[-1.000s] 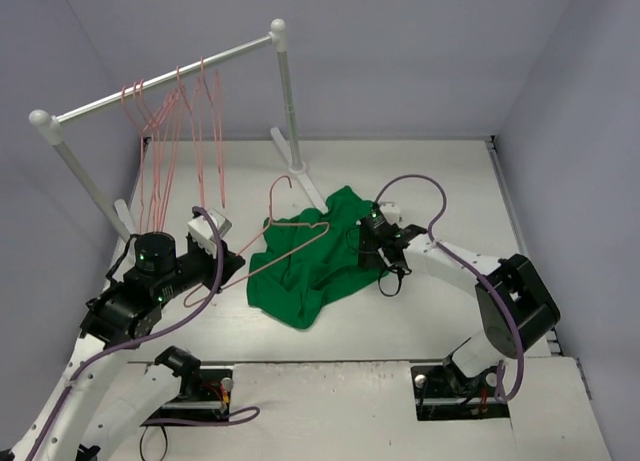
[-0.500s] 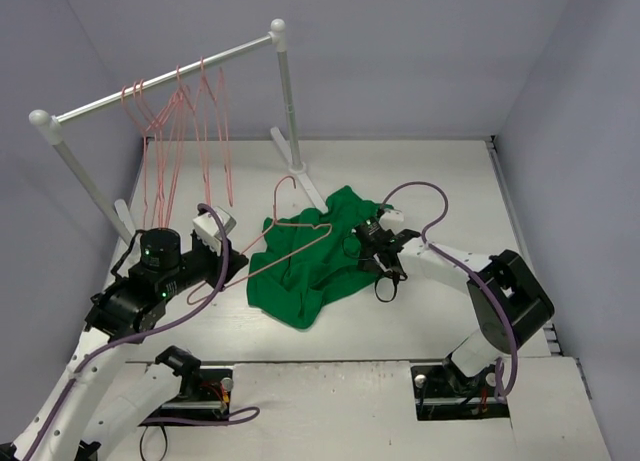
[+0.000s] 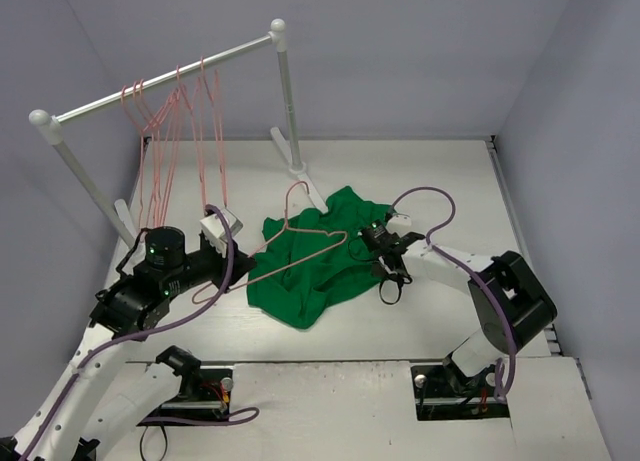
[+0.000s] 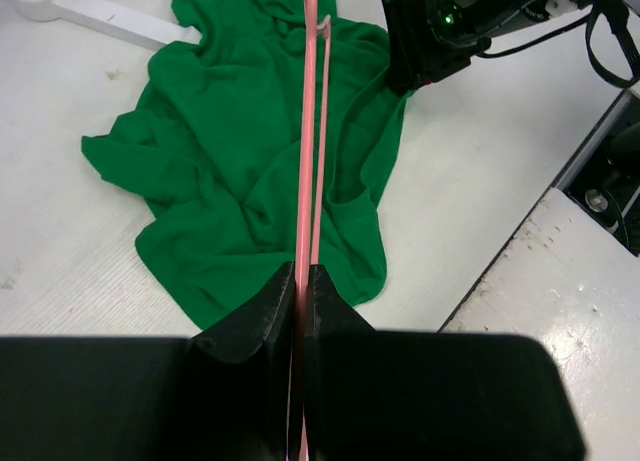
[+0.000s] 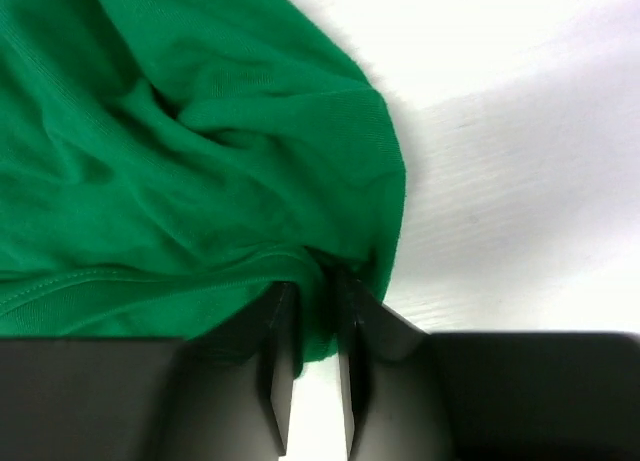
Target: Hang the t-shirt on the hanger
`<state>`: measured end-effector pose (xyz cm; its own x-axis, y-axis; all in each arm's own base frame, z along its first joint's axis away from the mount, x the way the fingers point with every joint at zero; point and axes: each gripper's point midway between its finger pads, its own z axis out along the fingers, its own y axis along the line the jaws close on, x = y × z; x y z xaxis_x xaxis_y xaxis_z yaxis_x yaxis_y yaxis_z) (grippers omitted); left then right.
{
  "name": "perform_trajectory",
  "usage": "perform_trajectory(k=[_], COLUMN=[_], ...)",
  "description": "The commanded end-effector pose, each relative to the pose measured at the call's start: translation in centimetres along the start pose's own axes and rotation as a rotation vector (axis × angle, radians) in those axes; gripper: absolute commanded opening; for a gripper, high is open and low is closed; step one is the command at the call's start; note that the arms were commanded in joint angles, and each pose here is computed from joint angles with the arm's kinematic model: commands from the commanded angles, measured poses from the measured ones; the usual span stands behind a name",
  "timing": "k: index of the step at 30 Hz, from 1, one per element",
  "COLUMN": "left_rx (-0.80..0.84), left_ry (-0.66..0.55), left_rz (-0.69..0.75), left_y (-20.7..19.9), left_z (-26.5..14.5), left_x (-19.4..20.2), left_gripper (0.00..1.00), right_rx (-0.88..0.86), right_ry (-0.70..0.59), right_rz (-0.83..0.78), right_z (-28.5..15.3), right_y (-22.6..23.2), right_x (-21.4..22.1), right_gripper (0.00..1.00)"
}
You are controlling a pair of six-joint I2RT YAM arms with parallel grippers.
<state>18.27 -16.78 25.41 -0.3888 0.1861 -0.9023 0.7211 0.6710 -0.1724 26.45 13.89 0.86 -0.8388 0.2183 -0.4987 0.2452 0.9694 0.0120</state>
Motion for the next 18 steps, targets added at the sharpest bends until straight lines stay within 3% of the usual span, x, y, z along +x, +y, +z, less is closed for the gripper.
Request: perform_trajectory(k=[1, 3, 18], left_rx=[0.091, 0.112, 0.213], left_ry=[-0.077, -0.075, -0.079], left_rz=[0.041, 0.048, 0.107], left_y=[-1.3, -1.5, -2.9], left_z=[1.1, 1.5, 4.5], left_x=[-2.0, -1.8, -1.8], left_gripper=[0.0, 0.0, 0.0], right_rx=[-0.009, -0.033, -0.171], right_ry=[-0.085, -0.101, -0.143], right_rz=[0.011, -0.004, -0.086], right_z=[-1.5, -2.2, -5.3], right_y=[-0.4, 0.0, 2.4], right_x=[-2.5, -3.2, -6.0], right_gripper=[0.04, 0.0, 0.0])
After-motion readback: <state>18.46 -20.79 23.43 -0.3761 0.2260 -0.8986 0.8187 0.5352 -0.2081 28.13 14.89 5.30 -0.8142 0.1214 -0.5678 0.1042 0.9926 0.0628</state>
